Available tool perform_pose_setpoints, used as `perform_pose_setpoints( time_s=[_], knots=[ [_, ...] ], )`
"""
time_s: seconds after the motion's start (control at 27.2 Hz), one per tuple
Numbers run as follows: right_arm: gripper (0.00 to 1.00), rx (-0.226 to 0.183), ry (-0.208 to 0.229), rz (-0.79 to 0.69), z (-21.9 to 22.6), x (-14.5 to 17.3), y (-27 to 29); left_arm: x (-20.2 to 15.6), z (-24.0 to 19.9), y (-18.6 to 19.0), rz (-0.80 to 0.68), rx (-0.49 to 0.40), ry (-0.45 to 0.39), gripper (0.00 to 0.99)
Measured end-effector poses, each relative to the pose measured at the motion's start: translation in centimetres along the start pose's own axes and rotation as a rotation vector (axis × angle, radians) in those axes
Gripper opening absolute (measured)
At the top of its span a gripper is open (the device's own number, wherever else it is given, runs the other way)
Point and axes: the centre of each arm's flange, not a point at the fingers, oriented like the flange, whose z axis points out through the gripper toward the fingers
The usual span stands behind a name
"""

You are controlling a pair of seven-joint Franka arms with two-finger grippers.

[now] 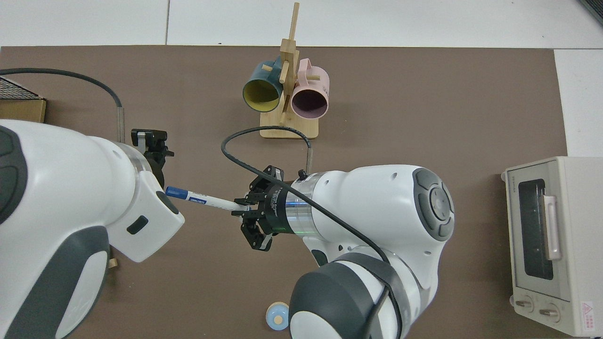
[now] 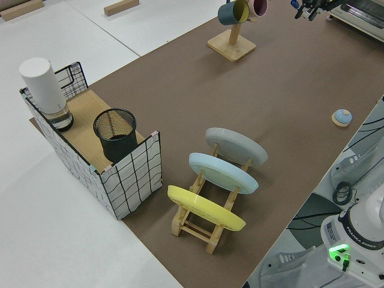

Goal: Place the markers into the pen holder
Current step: 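Grasp the marker's capped end with the left gripper while the right gripper holds, then pull the marker away with the left gripper while the right gripper withdraws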

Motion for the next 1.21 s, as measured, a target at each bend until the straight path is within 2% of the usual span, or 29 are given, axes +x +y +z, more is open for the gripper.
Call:
perform_pose_setpoints(
  time_s=[0.29,0.4,0.44,0.48,0.55,0.59,0.62,0.73,0.77,0.81,1.18,1.21],
  knots=[
    [0.17,0.004,-0.001,0.006,-0.2,0.1,-0.3,2.4,0.7,0.9,0.048,-0.015,-0.002,0.978],
    [0.17,0.004,-0.001,0.006,-0.2,0.1,-0.2,2.9,0.7,1.1,0.065,-0.016,-0.002,0.872],
    [0.17,0.004,-0.001,0.006,-0.2,0.1,-0.2,3.2,0.6,1.2,0.073,-0.015,-0.002,0.815],
    [0.17,0.003,-0.001,0.006,-0.2,0.1,-0.2,3.5,0.6,1.4,0.082,-0.014,-0.002,0.692],
    [0.17,0.003,-0.001,0.006,-0.2,0.1,-0.2,4.3,0.4,1.7,0.097,-0.011,-0.003,0.599],
    [0.17,0.003,-0.001,0.006,-0.2,0.1,-0.2,4.6,0.3,1.9,0.103,-0.009,-0.003,0.493],
    [0.17,0.003,-0.001,0.006,-0.2,0.1,-0.2,4.8,0.2,2.0,0.108,-0.007,-0.004,0.436],
    [0.17,0.000,0.000,0.005,-0.1,0.1,-0.1,5.1,0.0,2.2,0.115,-0.001,-0.008,0.300],
    [0.17,0.000,0.000,0.003,-0.1,0.1,-0.1,5.0,0.0,2.2,0.116,-0.004,-0.011,0.198],
    [0.17,0.000,0.000,0.002,0.0,0.0,-0.1,5.0,0.1,2.2,0.126,-0.008,-0.012,0.176],
    [0.17,-0.002,0.001,-0.001,0.1,0.0,0.1,4.8,0.1,2.2,0.130,-0.017,-0.014,0.176],
    [0.21,-0.001,0.001,-0.001,0.1,0.0,0.0,4.7,0.2,2.3,0.128,-0.024,-0.016,0.176]
  ],
)
